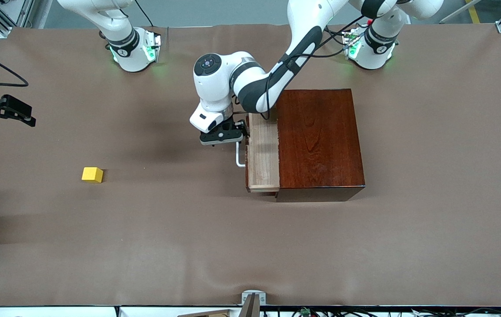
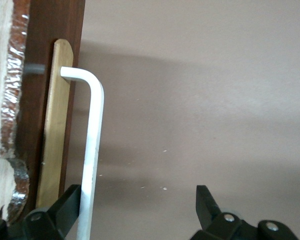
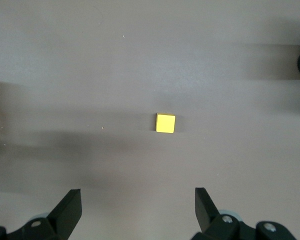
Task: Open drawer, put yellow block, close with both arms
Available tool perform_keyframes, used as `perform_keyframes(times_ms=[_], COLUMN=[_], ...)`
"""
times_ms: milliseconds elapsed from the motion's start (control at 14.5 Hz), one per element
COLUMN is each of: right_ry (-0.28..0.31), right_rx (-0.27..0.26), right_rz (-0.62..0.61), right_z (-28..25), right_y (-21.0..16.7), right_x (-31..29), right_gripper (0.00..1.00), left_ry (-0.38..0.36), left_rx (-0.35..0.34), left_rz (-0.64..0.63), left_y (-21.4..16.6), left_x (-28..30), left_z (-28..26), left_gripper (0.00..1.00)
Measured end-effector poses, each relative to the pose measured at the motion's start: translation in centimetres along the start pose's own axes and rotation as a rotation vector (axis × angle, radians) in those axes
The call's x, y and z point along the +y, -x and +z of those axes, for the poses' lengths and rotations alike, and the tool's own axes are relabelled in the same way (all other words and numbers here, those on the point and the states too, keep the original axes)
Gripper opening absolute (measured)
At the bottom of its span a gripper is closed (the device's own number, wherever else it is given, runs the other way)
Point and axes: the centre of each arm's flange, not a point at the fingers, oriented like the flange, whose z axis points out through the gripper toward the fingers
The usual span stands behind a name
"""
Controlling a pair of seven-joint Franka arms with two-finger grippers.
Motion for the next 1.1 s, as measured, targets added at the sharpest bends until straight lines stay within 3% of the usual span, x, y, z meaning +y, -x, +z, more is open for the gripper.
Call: perform_keyframes(times_ms=[275,482,826,1102], right_ry=[0.004,0.011,0.015,0.016], right_rx=[0.006,0.040,0.021,-0.036], right_rz=[0.001,0.005,0.008,0.018], right_z=[0.0,0.2,2.6,6.4], right_y=[-0.6,-1.5,-3.0,-4.8], right_x=[0.1,0.4,0.6,1.2], right_gripper=[1.00,1.00,1.00,1.00], left_ry=[0.016,-0.010,-0.027,-0.123], left_rx=[0.008,0.005,0.046,0.021], left_rz=[-0.009,-0.018,-0.042,-0.071], left_y=[-0.3,-0.8,-5.0,-12.5], left_x=[0.2,-0.2,-4.2,-15.5], left_z=[-0.8,-3.1,-15.8,-25.5], left_gripper=[1.00,1.00,1.00,1.00])
